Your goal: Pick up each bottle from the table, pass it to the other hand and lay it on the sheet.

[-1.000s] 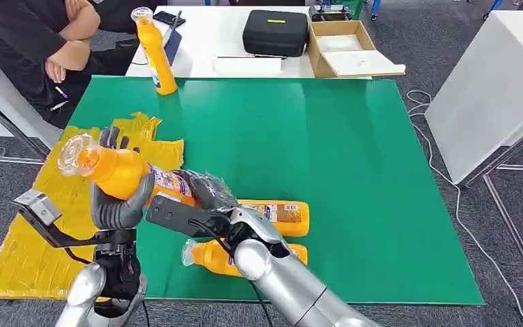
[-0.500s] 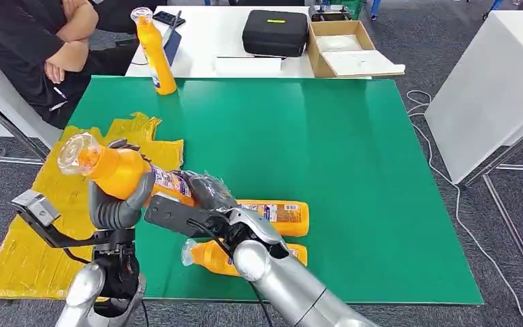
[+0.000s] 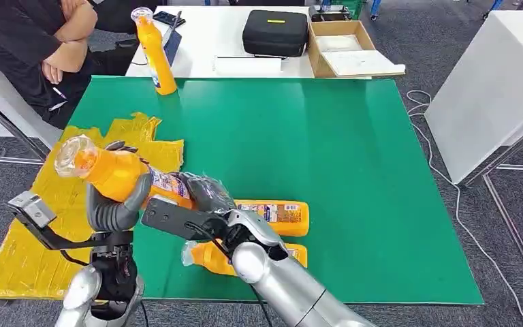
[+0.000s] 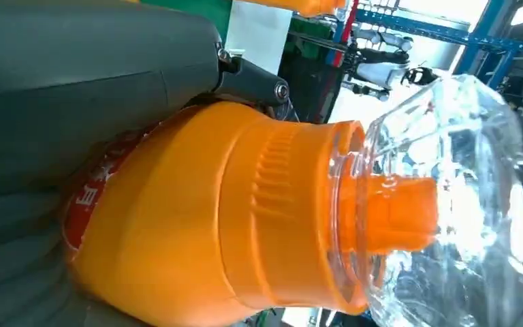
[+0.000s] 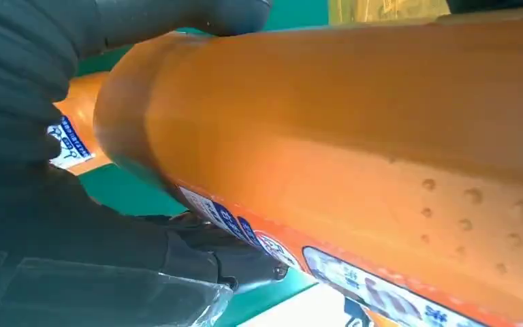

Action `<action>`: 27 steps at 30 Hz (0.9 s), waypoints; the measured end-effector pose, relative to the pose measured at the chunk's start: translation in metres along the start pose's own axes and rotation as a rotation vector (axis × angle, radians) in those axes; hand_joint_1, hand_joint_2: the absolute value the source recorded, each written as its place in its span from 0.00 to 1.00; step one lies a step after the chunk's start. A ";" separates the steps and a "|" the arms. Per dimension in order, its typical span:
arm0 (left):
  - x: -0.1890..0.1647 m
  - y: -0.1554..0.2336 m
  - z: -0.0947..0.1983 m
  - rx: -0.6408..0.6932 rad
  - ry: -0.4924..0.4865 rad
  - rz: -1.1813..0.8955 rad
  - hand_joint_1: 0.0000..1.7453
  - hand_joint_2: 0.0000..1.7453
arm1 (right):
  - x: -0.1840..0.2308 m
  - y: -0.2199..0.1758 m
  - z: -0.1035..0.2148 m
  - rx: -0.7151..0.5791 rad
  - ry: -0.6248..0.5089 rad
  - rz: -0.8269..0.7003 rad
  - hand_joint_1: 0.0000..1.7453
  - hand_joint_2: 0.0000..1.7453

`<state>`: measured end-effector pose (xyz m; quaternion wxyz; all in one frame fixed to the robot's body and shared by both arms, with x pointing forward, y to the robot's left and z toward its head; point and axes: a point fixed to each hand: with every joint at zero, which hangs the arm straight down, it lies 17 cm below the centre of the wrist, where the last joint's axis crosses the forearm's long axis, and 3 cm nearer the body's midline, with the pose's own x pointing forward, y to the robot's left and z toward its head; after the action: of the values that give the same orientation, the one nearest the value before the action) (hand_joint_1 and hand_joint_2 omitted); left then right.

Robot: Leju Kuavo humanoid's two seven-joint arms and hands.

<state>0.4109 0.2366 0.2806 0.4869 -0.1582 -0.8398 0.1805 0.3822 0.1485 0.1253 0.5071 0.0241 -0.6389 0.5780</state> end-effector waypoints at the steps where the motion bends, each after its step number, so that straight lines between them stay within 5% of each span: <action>1: 0.001 0.000 0.000 -0.003 0.002 0.008 1.00 1.00 | 0.000 0.001 0.000 0.002 -0.001 0.006 0.00 0.00; 9: 0.032 0.013 -0.002 0.010 -0.067 0.015 1.00 1.00 | -0.012 -0.009 0.008 -0.028 0.005 -0.021 0.00 0.00; 16: 0.070 0.055 0.005 0.112 -0.208 -0.199 1.00 1.00 | -0.055 -0.053 0.029 -0.143 0.016 -0.065 0.00 0.00; 22: 0.093 0.069 0.012 0.141 -0.489 -1.245 1.00 1.00 | -0.102 -0.102 0.062 -0.251 0.083 -0.022 0.00 0.00; 27: 0.071 0.074 0.011 0.076 -0.488 -1.507 1.00 1.00 | -0.106 -0.119 0.074 -0.296 0.088 -0.012 0.00 0.00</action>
<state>0.3746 0.3321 0.2957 0.2853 0.5138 -0.7969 -0.1397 0.4610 -0.0064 0.1520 0.5360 -0.0725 -0.6943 0.4748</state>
